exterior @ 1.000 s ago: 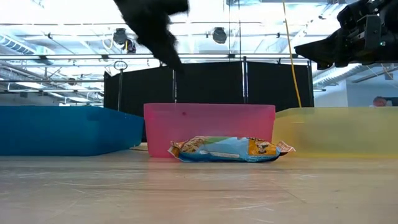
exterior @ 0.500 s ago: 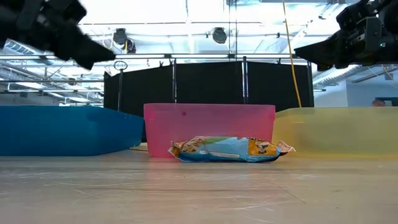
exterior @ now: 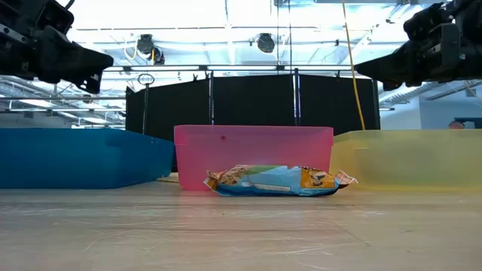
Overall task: Pick and place Granola Bars by type
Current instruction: Put the yellow granola bar into pink bin
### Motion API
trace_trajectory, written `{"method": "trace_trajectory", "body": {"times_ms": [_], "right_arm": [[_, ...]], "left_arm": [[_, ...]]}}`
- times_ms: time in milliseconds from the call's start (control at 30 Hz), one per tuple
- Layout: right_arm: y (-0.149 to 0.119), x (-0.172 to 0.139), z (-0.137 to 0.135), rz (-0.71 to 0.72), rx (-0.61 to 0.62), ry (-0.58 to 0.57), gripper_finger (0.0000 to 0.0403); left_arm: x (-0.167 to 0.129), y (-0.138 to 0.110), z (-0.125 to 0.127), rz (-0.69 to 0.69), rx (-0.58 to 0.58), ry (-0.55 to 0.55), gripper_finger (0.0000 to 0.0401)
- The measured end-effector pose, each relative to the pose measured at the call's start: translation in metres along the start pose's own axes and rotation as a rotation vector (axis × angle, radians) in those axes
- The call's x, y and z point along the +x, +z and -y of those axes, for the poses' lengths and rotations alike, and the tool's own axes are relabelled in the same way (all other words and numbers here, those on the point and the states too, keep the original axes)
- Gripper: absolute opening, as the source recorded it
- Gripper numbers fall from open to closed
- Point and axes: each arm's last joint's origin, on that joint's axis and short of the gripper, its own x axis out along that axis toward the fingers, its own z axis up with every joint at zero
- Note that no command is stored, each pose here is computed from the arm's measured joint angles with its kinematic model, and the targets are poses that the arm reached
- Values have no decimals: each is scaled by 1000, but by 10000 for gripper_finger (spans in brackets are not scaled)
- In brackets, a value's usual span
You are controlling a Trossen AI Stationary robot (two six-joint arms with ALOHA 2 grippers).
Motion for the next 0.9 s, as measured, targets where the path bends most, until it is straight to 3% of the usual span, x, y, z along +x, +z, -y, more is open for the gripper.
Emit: {"method": "trace_trajectory", "body": {"times_ms": [133,267,333,467,667,800,900], "right_arm": [[2,0,0,20,31,-8,0],[8,0,3,60,46,-96,0],[9,4,-1,-38,24,-64,0],[51,23,-12,-111,2,-38,0],[79,79,-55,-382,-112,31,5],[77,113,-80,-636,-132,49,12],[75,137,-109,-705,-145,83,18]], "left_arm": [[0,0,0,0,42,-2,20],[0,0,0,-2,79,-1,15],[0,0,0,-2,87,-1,9],[0,0,0,-6,106,-1,4],[0,0,0,-3,146,1,28],[0,0,0,-2,132,1,47],[0,1,0,1,85,1,56]]}}
